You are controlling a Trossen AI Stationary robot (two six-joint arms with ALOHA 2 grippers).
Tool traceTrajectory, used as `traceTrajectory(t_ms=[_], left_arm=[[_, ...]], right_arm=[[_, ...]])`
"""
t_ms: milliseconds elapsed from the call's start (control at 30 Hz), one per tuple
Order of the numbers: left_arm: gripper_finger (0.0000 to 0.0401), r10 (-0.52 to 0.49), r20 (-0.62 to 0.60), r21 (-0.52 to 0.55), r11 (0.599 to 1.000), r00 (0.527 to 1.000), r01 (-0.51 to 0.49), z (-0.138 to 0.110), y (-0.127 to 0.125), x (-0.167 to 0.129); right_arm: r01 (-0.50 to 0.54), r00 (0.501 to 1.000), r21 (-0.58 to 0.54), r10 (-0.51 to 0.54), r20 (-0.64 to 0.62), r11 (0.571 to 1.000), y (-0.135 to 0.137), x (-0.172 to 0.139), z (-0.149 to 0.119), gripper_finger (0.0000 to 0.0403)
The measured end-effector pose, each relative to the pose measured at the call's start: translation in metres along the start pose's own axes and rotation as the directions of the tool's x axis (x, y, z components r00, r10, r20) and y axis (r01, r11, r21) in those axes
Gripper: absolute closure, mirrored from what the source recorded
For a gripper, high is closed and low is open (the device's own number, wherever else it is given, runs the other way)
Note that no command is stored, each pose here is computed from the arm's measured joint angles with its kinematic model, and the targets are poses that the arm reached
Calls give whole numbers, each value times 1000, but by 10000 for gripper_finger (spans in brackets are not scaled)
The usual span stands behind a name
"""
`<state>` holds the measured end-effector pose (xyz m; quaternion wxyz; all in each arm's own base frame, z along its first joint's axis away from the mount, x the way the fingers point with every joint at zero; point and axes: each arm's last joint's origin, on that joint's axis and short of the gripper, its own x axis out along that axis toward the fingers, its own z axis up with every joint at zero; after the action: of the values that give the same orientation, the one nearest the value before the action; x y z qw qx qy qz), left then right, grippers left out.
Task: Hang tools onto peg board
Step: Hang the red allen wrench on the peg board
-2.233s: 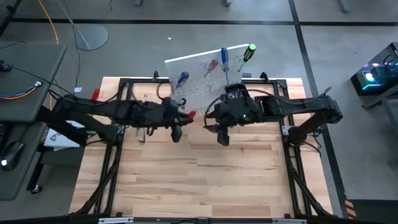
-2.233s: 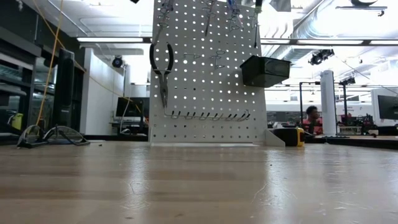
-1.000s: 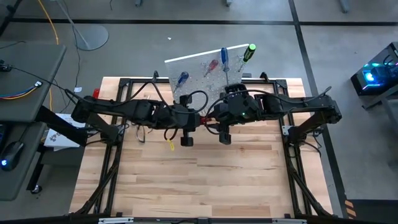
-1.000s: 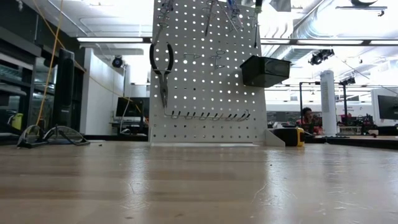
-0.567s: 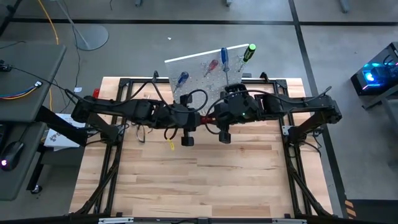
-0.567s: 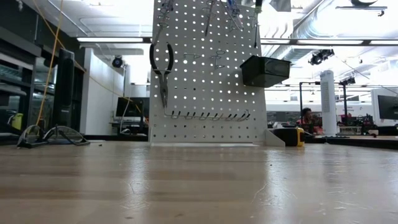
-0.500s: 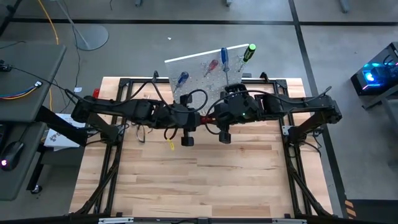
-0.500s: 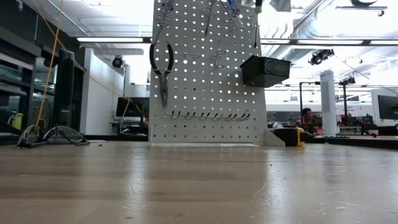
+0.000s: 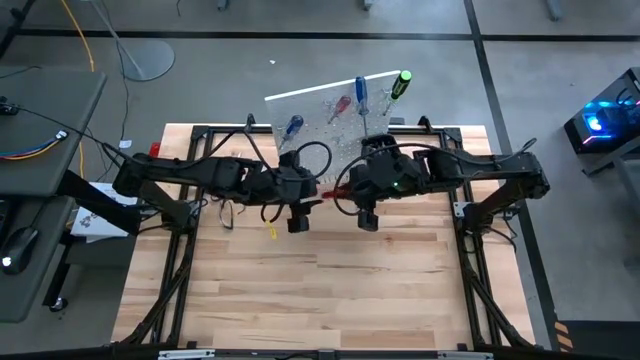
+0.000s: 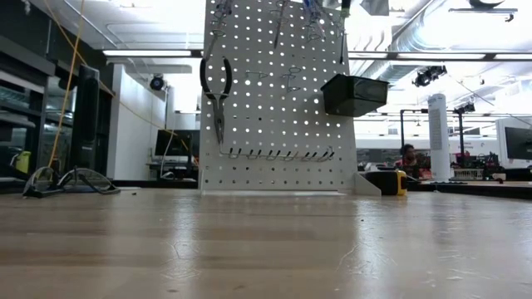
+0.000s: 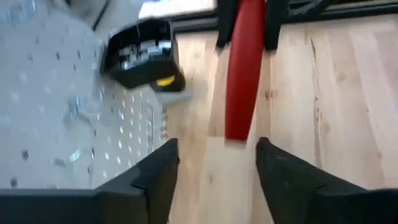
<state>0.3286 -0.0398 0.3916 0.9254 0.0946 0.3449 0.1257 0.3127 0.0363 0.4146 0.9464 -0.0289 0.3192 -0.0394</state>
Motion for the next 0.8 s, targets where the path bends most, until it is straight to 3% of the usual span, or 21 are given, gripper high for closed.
traceTrajectory(t_ms=[200, 333, 433, 500, 567, 633, 700, 800], left_arm=[[177, 4, -122, -138, 990, 993, -21, -19, 4, -20], [175, 96, -95, -258, 959, 991, -117, -42, -5, -34], [175, 168, -36, -377, 910, 985, -169, -68, -13, -43], [175, 181, -11, -463, 871, 983, -166, -86, -19, -47], [174, 167, 10, -545, 828, 986, -135, -101, -24, -50], [174, 155, 30, -601, 792, 987, -106, -109, -25, -55], [174, 156, 46, -639, 764, 987, -91, -113, -26, -59], [174, 176, 62, -650, 754, 982, -94, -113, -25, -63]], right_arm=[[-38, 990, 46, 44, -136, 998, 0, -2, -13, 368], [-98, 970, 90, 115, -215, 991, 8, 20, -38, 368], [-129, 972, 142, 153, -177, 982, 15, 45, -59, 368], [-110, 988, 196, 129, -87, 974, 16, 62, -70, 368], [-43, 997, 262, 26, 67, 964, 13, 76, -71, 368], [42, 960, 342, -132, 246, 939, 6, 81, -64, 368], [119, 865, 449, -314, 390, 885, -1, 78, -54, 368], [304, 726, 510, -542, 423, 805, -9, 67, -43, 368]])
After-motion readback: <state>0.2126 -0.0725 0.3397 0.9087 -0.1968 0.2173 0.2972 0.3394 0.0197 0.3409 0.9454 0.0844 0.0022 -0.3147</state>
